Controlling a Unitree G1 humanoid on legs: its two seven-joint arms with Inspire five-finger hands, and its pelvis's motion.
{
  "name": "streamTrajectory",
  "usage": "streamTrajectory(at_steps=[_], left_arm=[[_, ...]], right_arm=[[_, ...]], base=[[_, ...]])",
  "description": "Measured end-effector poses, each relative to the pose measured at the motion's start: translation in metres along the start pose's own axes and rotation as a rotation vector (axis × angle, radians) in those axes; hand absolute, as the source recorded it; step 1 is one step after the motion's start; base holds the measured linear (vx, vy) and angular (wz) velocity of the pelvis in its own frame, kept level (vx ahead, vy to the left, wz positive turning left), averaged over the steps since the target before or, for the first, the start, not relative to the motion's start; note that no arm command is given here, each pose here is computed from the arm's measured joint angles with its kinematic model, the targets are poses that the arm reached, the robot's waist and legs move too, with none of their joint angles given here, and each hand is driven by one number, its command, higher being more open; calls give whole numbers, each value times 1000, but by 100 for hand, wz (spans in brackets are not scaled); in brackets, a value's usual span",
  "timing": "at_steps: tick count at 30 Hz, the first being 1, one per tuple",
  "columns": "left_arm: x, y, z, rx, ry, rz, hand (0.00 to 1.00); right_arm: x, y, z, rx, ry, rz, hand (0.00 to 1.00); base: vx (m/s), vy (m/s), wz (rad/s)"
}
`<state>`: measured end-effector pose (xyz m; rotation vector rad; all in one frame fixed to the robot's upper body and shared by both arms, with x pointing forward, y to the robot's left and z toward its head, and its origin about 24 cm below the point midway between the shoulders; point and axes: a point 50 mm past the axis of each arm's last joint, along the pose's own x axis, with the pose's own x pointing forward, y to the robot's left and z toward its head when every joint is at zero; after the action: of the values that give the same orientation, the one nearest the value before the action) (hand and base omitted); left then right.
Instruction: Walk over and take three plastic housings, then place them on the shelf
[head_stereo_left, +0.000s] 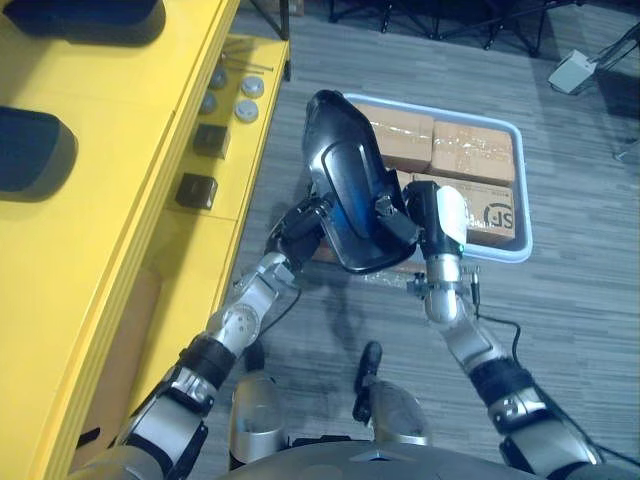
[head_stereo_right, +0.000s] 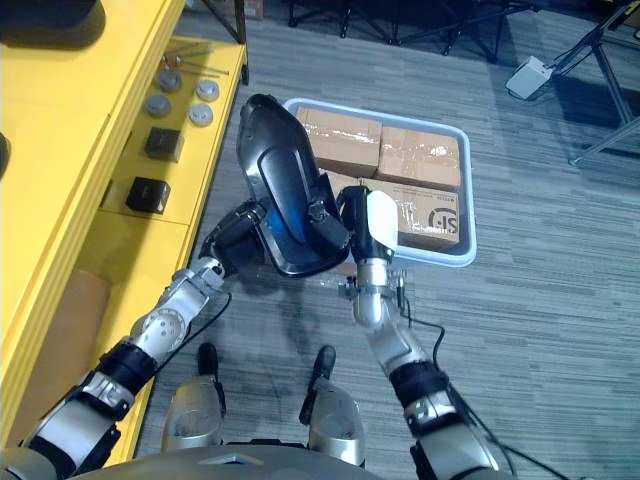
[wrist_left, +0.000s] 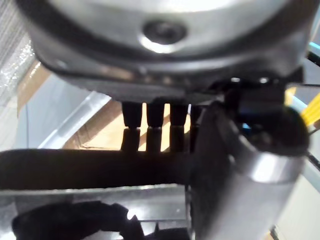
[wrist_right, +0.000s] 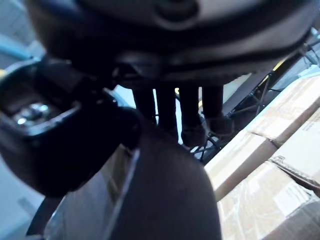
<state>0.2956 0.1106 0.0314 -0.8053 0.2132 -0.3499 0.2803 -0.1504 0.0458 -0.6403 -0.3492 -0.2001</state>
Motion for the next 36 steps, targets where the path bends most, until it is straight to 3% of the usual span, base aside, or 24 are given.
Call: streamTrajectory(at_steps=[9, 10, 17, 22, 27, 36], left_arm=[[-28, 9, -25, -40, 7, 47, 0], [-30, 9, -28, -24, 5, 57, 0], [-40, 3, -26, 177, -66, 105, 0], [-49, -15, -7, 505, -219, 141, 0], [-61, -23, 2, 660, -361, 187, 0], [-72, -1, -17, 810, -283, 320, 0]], right_arm=[[-36, 11, -7, 74, 65, 43, 0], [-38, 12, -9, 72, 75, 45, 100], [-54, 20, -11, 200, 194, 15, 100], [-70, 21, -12, 281, 247, 26, 100], [-79, 16, -17, 322, 308, 3, 100], [-104, 9, -33, 326, 435, -32, 100]], base=[[19, 9, 1], [13, 20, 7], [9, 9, 4], [0, 0, 0], [0, 0, 0], [-2, 7, -4]])
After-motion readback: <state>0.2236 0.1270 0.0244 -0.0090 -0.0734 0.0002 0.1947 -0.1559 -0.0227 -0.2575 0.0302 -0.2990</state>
